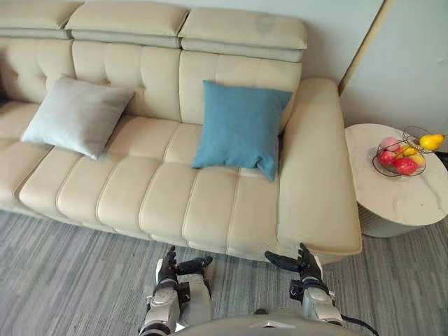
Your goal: Pick up cushions and gather them together orderly.
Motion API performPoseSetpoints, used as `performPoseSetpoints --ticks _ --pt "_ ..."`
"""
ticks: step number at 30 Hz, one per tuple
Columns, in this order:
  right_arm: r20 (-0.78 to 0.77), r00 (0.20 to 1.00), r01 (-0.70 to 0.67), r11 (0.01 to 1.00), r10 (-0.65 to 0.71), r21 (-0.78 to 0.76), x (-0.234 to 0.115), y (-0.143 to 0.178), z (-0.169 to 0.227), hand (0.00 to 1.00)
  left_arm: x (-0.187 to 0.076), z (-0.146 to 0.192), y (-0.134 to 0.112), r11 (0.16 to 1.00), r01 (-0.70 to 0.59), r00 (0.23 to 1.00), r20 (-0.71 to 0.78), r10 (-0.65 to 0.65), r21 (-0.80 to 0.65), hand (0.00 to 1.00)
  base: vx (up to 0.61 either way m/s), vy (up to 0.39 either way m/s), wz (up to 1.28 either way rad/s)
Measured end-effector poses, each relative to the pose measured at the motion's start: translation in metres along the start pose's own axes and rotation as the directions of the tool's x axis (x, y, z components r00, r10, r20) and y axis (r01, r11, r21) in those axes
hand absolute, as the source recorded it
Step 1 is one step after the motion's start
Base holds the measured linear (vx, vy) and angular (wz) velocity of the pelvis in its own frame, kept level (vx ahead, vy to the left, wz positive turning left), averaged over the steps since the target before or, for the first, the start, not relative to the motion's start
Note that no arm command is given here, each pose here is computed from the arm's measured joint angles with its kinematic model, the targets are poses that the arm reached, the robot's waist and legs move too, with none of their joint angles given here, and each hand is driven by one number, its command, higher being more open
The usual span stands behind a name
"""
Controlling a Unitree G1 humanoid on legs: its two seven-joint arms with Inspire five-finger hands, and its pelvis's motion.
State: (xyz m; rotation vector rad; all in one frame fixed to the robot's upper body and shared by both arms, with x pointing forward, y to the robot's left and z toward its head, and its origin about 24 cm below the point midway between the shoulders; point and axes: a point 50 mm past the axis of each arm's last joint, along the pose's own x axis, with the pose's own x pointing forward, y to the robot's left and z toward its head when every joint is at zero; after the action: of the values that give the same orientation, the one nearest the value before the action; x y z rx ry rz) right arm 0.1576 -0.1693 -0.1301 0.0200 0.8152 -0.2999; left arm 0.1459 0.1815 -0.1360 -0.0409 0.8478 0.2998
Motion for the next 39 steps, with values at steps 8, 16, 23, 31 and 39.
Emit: performPoseSetpoints --ticks 8,16,23,31,39 --pt "-0.093 0.996 0.007 1.000 -0.006 0.006 -0.005 -0.004 -0.024 1.00 0.000 -0.002 0.000 0.998 0.017 1.000 -0.007 -0.016 0.064 1.00 -0.10 0.161 0.05" --pt "-0.236 0.971 0.070 0.994 -0.049 0.084 -0.012 -0.016 -0.054 1.00 -0.002 -0.022 0.007 0.986 0.032 0.996 -0.090 -0.018 0.166 1.00 -0.04 0.111 -0.12" --pt "-0.310 0.944 0.154 0.982 -0.113 0.113 -0.016 -0.036 -0.069 1.00 -0.006 -0.043 0.024 0.992 -0.007 0.982 -0.186 0.031 0.127 1.00 0.01 -0.002 -0.09" --pt "-0.310 0.944 0.154 0.982 -0.113 0.112 -0.016 -0.036 -0.069 1.00 -0.006 -0.044 0.024 0.992 -0.008 0.982 -0.186 0.032 0.124 1.00 0.00 0.000 0.00" --pt "-0.314 0.944 0.131 0.990 -0.106 0.060 -0.018 -0.037 -0.071 1.00 -0.008 -0.048 0.022 0.998 -0.039 0.978 -0.203 0.050 0.059 1.00 -0.01 0.004 -0.20"
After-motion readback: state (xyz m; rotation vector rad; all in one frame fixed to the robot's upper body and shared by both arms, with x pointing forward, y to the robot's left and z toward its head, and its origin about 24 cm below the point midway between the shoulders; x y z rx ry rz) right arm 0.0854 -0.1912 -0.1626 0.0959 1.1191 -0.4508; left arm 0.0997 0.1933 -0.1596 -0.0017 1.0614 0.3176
